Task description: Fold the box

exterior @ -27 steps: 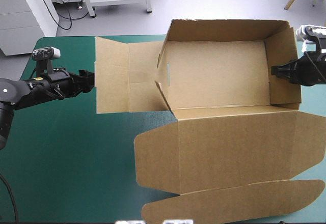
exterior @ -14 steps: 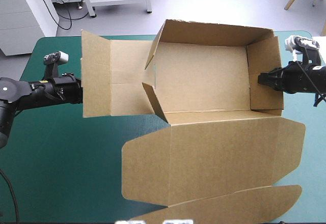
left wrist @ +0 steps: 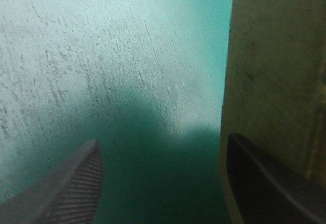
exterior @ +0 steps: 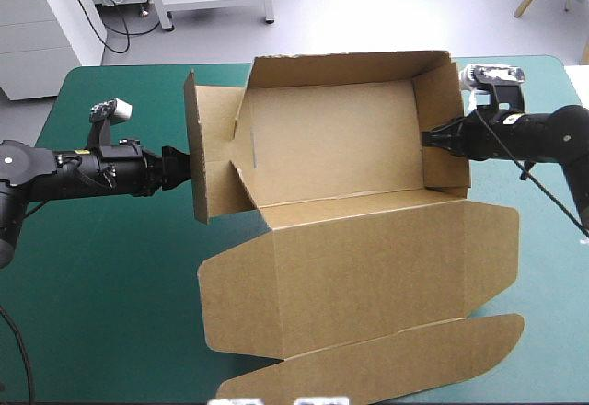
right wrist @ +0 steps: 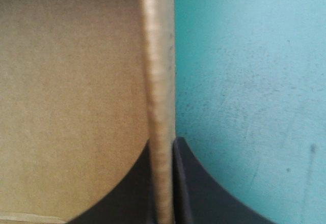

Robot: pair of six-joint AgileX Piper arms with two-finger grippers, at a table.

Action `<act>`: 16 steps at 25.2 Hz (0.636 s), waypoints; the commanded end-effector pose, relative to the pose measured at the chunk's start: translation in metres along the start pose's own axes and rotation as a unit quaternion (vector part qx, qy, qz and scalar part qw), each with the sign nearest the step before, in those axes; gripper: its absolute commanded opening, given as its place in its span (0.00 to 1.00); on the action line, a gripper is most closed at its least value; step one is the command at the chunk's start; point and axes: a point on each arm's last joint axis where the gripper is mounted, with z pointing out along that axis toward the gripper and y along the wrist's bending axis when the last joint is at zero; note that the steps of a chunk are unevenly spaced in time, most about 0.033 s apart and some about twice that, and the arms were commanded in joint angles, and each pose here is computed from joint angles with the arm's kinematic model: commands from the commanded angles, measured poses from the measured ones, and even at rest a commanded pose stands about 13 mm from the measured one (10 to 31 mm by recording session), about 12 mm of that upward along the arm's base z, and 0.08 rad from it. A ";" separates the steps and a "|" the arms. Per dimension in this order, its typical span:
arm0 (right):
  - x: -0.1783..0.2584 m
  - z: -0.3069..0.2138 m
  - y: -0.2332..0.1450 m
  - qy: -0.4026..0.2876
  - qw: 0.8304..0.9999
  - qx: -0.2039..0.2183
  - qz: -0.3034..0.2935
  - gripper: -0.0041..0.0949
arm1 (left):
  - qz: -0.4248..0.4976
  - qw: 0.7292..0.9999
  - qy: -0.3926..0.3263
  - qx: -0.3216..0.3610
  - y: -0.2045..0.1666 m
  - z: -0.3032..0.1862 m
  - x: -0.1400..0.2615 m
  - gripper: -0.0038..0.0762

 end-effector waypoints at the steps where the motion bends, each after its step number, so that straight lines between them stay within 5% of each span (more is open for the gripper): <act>1: -0.013 0.004 0.017 -0.044 0.999 -0.022 0.015 0.02 | 0.007 0.999 -0.029 0.033 -0.017 -0.010 -0.006 0.66; 16: 0.005 0.108 0.056 0.023 0.995 -0.082 0.045 0.02 | 0.024 0.999 -0.012 0.041 -0.018 -0.010 -0.002 0.66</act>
